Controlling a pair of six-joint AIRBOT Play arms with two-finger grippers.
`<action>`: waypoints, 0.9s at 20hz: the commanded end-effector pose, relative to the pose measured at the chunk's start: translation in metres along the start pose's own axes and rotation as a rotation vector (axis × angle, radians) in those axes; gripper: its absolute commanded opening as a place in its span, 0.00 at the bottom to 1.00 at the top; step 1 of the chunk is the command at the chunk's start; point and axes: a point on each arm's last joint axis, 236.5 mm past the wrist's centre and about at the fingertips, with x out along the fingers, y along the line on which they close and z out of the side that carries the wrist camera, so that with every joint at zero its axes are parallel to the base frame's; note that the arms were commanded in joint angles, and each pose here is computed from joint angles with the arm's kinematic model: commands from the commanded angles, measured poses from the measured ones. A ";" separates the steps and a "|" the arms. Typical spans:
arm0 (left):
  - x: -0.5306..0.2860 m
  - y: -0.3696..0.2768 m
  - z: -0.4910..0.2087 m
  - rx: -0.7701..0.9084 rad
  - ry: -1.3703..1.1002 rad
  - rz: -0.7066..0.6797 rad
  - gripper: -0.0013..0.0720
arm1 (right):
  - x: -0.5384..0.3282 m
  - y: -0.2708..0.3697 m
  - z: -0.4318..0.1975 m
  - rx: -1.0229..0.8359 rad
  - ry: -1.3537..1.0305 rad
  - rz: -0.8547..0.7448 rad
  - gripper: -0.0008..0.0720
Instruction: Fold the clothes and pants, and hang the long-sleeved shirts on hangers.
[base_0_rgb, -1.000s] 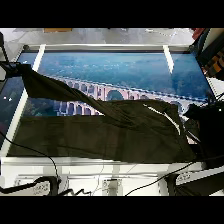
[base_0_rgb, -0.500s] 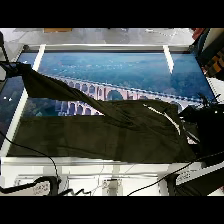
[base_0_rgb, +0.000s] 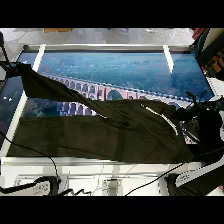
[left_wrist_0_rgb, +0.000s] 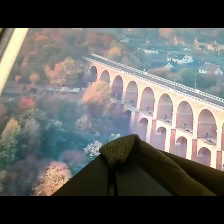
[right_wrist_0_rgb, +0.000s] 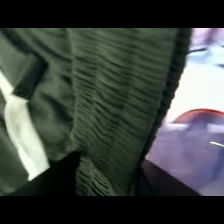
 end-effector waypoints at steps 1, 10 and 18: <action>0.001 0.000 0.000 0.000 0.001 0.001 0.05 | 0.002 0.013 -0.001 -0.019 0.012 0.050 0.44; -0.046 0.007 0.096 -0.005 -0.390 0.013 0.05 | -0.046 0.014 0.058 -0.024 -0.294 -0.082 0.06; -0.001 -0.014 -0.149 0.259 0.374 -0.077 0.04 | -0.106 -0.015 0.033 0.039 -0.362 -0.215 0.06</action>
